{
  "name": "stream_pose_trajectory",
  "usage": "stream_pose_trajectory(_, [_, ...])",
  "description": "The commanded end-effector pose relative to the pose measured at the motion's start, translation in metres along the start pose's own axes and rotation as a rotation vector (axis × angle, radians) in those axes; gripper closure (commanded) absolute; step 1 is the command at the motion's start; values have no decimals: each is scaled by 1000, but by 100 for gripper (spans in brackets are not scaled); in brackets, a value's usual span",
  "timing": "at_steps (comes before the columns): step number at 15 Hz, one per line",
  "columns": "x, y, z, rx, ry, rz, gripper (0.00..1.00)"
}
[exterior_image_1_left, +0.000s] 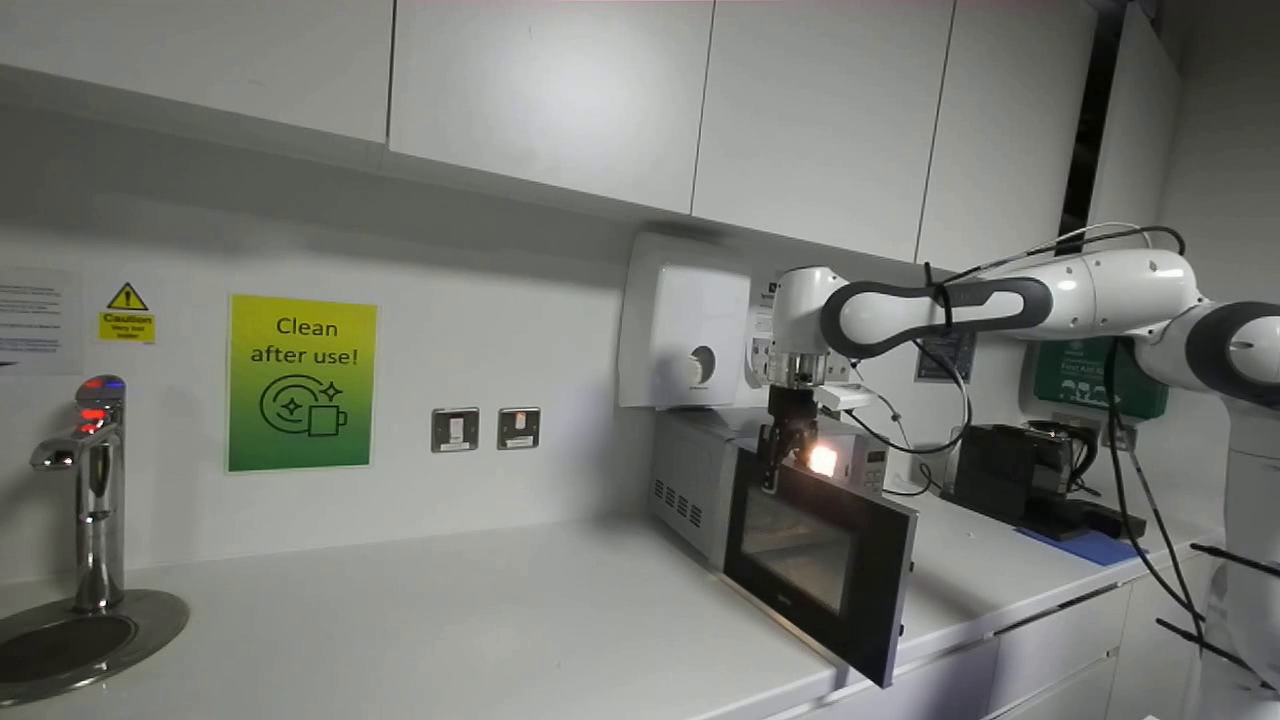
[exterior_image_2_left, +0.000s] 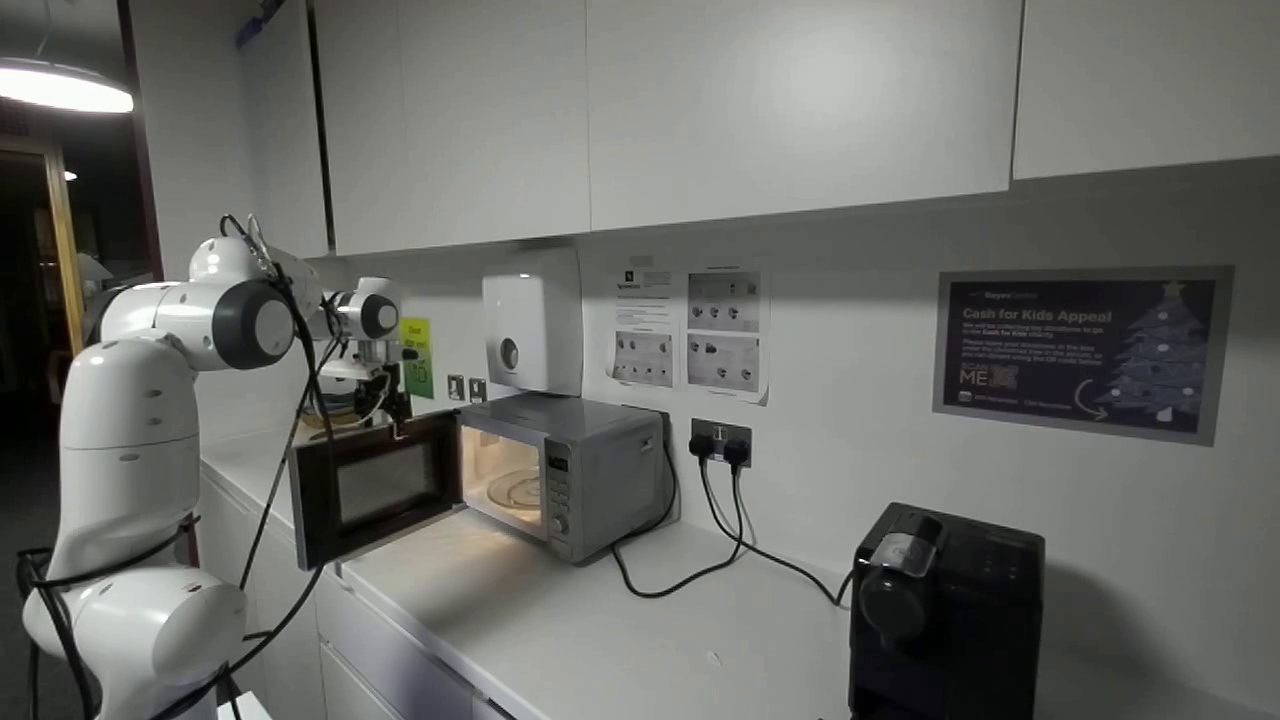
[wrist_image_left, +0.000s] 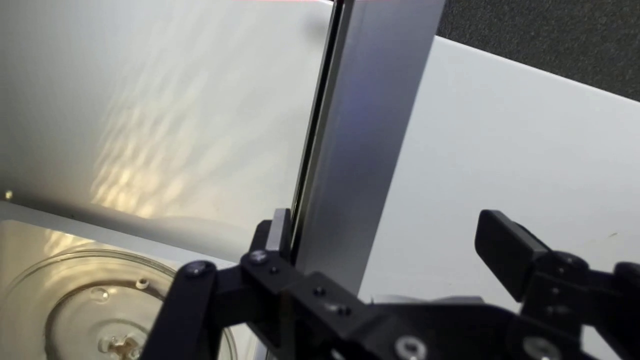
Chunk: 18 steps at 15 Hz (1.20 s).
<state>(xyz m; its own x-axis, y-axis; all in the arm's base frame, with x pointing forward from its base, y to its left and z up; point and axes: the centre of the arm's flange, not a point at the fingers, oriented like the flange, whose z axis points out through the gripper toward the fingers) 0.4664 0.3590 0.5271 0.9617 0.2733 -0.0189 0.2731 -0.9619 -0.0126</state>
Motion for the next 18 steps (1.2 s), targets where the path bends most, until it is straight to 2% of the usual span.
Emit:
stream_pose_trajectory(1, [3, -9, -16, -16, 47, 34, 0])
stream_pose_trajectory(10, [3, 0, -38, -50, 85, 104, 0])
stream_pose_trajectory(18, [8, 13, -68, -67, 154, 142, 0])
